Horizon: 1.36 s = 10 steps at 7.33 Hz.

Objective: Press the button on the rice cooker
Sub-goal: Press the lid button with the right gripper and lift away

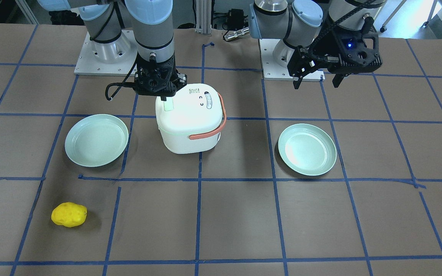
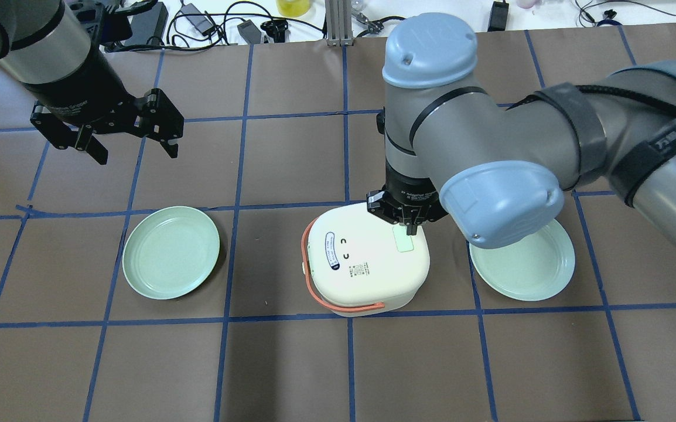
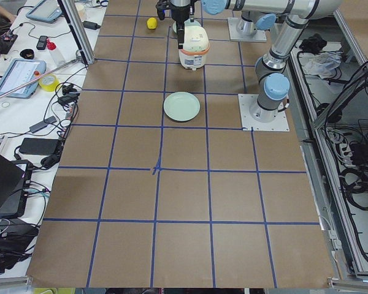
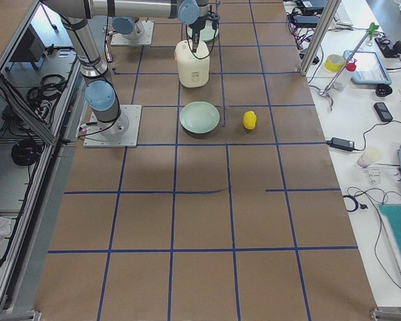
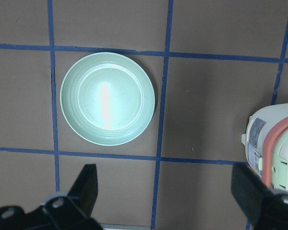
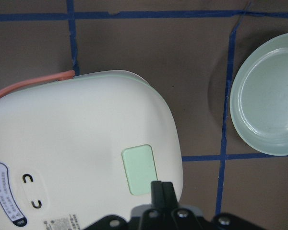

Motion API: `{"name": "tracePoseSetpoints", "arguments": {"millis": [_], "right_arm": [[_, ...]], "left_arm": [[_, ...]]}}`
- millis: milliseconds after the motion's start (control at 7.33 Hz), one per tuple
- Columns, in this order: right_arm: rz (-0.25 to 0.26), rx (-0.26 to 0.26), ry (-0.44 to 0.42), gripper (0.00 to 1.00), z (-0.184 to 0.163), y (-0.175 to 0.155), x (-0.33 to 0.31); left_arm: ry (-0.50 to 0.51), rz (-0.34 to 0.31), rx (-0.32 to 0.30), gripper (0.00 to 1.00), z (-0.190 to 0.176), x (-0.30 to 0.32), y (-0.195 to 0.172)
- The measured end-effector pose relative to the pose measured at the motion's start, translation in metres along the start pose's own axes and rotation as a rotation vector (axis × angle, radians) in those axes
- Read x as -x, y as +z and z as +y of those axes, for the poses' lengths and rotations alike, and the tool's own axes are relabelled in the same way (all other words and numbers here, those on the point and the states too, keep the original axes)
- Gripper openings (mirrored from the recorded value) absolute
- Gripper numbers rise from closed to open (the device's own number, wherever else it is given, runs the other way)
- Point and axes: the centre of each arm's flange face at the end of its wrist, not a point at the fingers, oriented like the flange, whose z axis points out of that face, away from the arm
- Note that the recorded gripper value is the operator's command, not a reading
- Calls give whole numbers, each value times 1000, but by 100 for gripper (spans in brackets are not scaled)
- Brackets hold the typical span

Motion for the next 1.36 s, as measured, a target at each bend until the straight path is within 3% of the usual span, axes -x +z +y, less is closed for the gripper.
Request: {"name": "tracePoseSetpoints", "arguments": {"millis": [273, 682, 955, 1364], "right_arm": [[-10, -42, -43, 4, 2, 13, 4], [-2, -38, -101, 5, 4, 24, 4], [-5, -36, -105, 100, 4, 25, 4], [-15, -106, -89, 100, -11, -12, 2]], "left_arm": [[0, 0, 0, 100, 0, 0, 0], [0, 0, 0, 100, 0, 0, 0], [1, 0, 0, 100, 0, 0, 0], [1, 0, 0, 100, 0, 0, 0]]}}
